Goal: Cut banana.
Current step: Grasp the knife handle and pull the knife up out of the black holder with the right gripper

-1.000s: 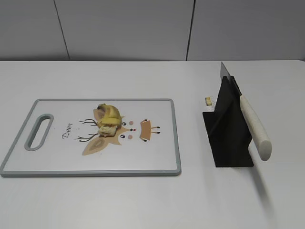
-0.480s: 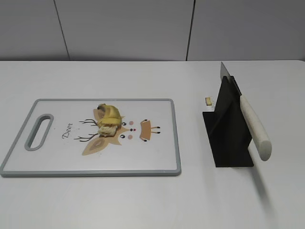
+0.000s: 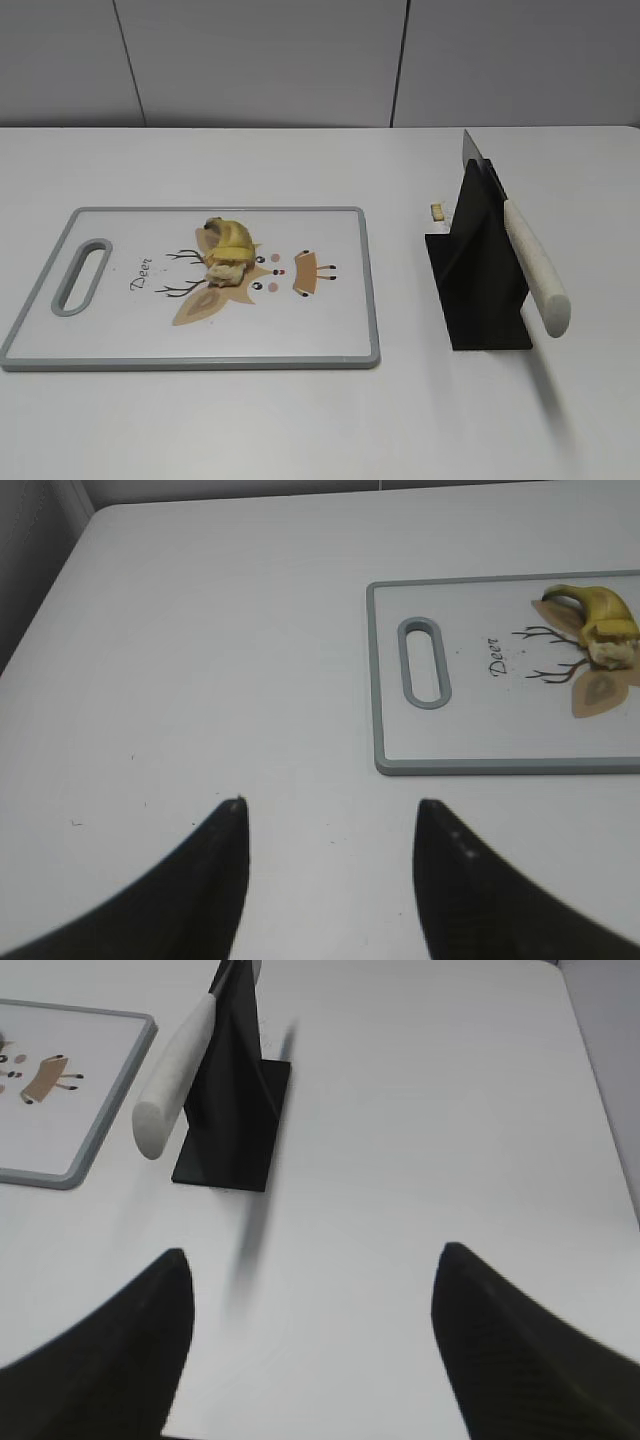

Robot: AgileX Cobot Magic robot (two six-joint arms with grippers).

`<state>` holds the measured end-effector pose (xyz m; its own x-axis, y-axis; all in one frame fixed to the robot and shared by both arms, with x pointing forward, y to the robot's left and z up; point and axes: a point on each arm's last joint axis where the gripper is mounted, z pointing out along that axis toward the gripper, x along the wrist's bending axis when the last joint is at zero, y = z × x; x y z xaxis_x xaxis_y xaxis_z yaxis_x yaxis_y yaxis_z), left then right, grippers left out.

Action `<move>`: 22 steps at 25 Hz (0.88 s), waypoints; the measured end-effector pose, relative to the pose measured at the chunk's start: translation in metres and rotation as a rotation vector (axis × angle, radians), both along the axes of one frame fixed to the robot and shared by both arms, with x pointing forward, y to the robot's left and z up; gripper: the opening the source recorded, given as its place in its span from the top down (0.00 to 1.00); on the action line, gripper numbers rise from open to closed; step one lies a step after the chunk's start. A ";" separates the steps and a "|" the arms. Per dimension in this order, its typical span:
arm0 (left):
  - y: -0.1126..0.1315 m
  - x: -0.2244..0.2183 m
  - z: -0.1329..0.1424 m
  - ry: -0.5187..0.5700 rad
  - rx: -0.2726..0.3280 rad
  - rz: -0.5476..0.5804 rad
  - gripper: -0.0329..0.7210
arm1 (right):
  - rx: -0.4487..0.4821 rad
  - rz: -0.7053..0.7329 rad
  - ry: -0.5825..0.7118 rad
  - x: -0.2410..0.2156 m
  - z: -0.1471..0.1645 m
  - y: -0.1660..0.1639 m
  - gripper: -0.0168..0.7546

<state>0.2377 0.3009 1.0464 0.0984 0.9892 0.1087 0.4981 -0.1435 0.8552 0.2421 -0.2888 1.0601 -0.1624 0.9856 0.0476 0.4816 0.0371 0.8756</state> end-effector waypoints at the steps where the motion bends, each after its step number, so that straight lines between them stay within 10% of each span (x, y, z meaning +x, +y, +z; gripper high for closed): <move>1: 0.000 0.000 0.000 0.000 0.000 0.000 0.29 | 0.001 0.001 0.018 0.004 0.003 0.000 0.24; 22: 0.000 0.000 0.000 0.000 0.000 0.000 0.29 | 0.013 0.032 0.481 0.081 0.044 0.013 0.24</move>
<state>0.2377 0.3009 1.0464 0.0984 0.9892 0.1087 0.4981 -0.1435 0.8552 0.3235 -0.2760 1.1037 -0.1490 0.9793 0.1372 0.8312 0.0488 0.5539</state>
